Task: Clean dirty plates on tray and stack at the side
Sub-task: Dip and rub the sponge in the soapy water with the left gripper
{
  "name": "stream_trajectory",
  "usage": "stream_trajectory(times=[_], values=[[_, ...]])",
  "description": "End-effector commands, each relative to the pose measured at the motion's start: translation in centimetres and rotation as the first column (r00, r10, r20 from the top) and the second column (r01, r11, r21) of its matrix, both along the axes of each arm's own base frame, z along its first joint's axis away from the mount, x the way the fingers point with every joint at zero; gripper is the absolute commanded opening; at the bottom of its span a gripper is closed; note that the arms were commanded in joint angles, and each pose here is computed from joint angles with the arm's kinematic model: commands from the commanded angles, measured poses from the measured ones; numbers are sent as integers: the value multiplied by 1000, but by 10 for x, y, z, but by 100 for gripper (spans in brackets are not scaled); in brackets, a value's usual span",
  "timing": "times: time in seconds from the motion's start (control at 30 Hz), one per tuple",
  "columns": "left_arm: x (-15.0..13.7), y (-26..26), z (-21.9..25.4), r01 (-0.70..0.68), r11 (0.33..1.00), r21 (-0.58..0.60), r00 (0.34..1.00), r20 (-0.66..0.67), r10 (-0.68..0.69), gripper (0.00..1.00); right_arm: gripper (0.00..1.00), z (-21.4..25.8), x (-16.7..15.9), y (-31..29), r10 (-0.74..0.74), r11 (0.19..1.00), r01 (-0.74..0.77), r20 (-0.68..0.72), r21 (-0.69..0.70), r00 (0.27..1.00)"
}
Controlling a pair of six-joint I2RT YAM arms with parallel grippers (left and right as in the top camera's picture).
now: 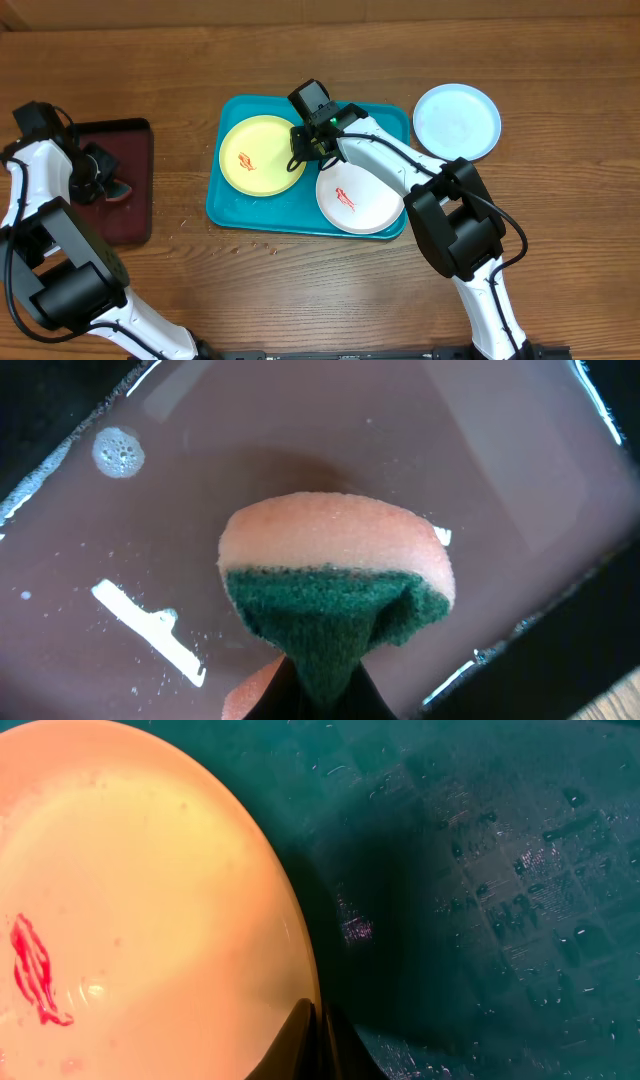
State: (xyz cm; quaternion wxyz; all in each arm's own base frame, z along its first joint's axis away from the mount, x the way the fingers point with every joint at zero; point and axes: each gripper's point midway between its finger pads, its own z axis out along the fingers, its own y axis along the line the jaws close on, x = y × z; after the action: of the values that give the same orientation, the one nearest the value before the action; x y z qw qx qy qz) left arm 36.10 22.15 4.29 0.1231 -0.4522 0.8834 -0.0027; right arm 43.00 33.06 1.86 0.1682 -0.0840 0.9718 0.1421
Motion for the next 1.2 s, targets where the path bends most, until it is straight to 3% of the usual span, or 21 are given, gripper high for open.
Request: stream_trajectory(times=[0.0, 0.17, 0.27, 0.33, 0.53, 0.6, 0.73, 1.03, 1.17], values=[[-8, 3, -8, 0, 1000, -13, 1000, -9, -1, 4, 4, -7, -5, -2, 14, 1000, -14, -20, -8, 1000], [-14, 6, -18, -15, 1000, -13, 1000, -9, 15, 4, 4, -7, -5, -2, 13, 1000, -14, -21, -8, 1000], [-16, 7, -19, -17, 1000, -15, 1000, -13, 17, 21, 4, -7, -5, -2, 13, 1000, -14, -21, -8, 1000], [-15, 7, -19, -14, 1000, -11, 1000, -7, 14, 39, 4, -7, -5, -2, 14, 1000, -14, -21, -8, 1000], [-11, 10, -17, -7, 1000, 1, 1000, 7, 7, 44, 4, -7, -5, -2, 14, 1000, -14, -21, -8, 1000], [-11, 10, -17, -7, 1000, 1, 1000, 8, 7, 43, 5, -7, -5, -2, 14, 1000, -14, -21, -8, 1000], [-13, 9, -18, -8, 1000, -3, 1000, 0, 8, 27, 5, -7, -5, -2, 14, 1000, -14, -21, -8, 1000], [-43, -1, -51, -17, 1000, -2, 996, -83, 17, 23, 5, -6, -3, 0, 14, 1000, -14, -12, -2, 1000], [-41, 0, -51, -18, 1000, 4, 997, -72, 18, 11, 5, -8, -5, -2, 14, 1000, -14, -22, -9, 1000]])
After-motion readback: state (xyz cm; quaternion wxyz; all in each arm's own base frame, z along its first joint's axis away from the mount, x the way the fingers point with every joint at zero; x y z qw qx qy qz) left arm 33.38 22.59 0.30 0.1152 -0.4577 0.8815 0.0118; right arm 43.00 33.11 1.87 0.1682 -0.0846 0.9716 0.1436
